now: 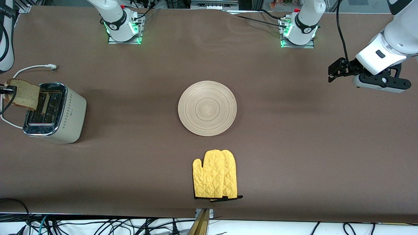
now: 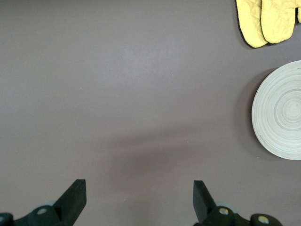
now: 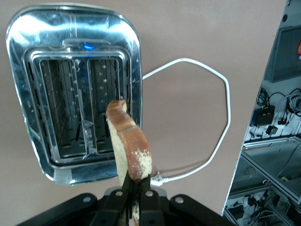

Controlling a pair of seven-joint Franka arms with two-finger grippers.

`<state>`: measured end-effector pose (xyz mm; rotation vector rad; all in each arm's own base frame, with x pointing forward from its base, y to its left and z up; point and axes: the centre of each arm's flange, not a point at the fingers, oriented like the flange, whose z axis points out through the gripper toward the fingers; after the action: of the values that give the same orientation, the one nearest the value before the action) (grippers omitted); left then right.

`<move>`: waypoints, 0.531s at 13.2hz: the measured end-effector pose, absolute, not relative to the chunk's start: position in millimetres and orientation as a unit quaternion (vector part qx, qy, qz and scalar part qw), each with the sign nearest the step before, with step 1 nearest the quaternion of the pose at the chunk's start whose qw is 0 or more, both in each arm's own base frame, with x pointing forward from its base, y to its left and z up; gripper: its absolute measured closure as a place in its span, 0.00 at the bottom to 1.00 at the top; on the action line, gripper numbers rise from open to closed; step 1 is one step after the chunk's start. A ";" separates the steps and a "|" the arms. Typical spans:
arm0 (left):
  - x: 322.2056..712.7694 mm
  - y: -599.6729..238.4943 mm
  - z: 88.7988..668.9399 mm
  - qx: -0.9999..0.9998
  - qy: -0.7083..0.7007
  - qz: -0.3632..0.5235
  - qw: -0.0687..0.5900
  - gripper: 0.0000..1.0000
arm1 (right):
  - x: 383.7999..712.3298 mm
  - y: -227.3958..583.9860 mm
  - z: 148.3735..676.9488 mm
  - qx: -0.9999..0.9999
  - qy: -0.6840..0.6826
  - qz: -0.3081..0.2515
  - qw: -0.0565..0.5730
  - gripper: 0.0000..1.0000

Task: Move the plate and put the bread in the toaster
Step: 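Position the bread slice upright above the toaster slot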

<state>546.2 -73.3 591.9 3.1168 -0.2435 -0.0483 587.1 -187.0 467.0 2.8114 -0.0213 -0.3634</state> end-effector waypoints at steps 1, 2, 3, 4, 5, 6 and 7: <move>546.2 -73.3 591.9 0.997 -0.078 -0.015 0.007 0.00 | 588.3 -186.8 467.5 0.981 -0.007 -0.122 0.153 0.93; 546.2 -73.3 591.9 0.997 -0.078 -0.015 0.007 0.00 | 589.0 -186.5 468.3 0.981 -0.007 -0.120 0.153 0.93; 546.2 -73.4 591.9 0.997 -0.078 -0.015 0.007 0.00 | 589.6 -186.4 468.9 0.981 -0.006 -0.118 0.153 0.93; 546.2 -73.3 591.9 0.997 -0.078 -0.015 0.007 0.00 | 590.0 -186.2 469.5 0.981 -0.006 -0.117 0.154 0.93; 546.2 -73.4 591.9 0.997 -0.078 -0.015 0.007 0.00 | 590.6 -185.7 470.1 0.981 -0.006 -0.115 0.154 0.93; 546.2 -73.4 591.9 0.997 -0.078 -0.015 0.007 0.00 | 591.1 -184.7 470.4 0.981 -0.005 -0.114 0.154 0.93; 546.2 -73.4 591.9 0.997 -0.078 -0.015 0.007 0.00 | 591.6 -183.8 470.8 0.981 -0.004 -0.114 0.155 0.93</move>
<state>546.2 -73.4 591.9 3.1168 -0.2437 -0.0484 591.6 -183.8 470.8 2.8125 -0.0112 -0.3257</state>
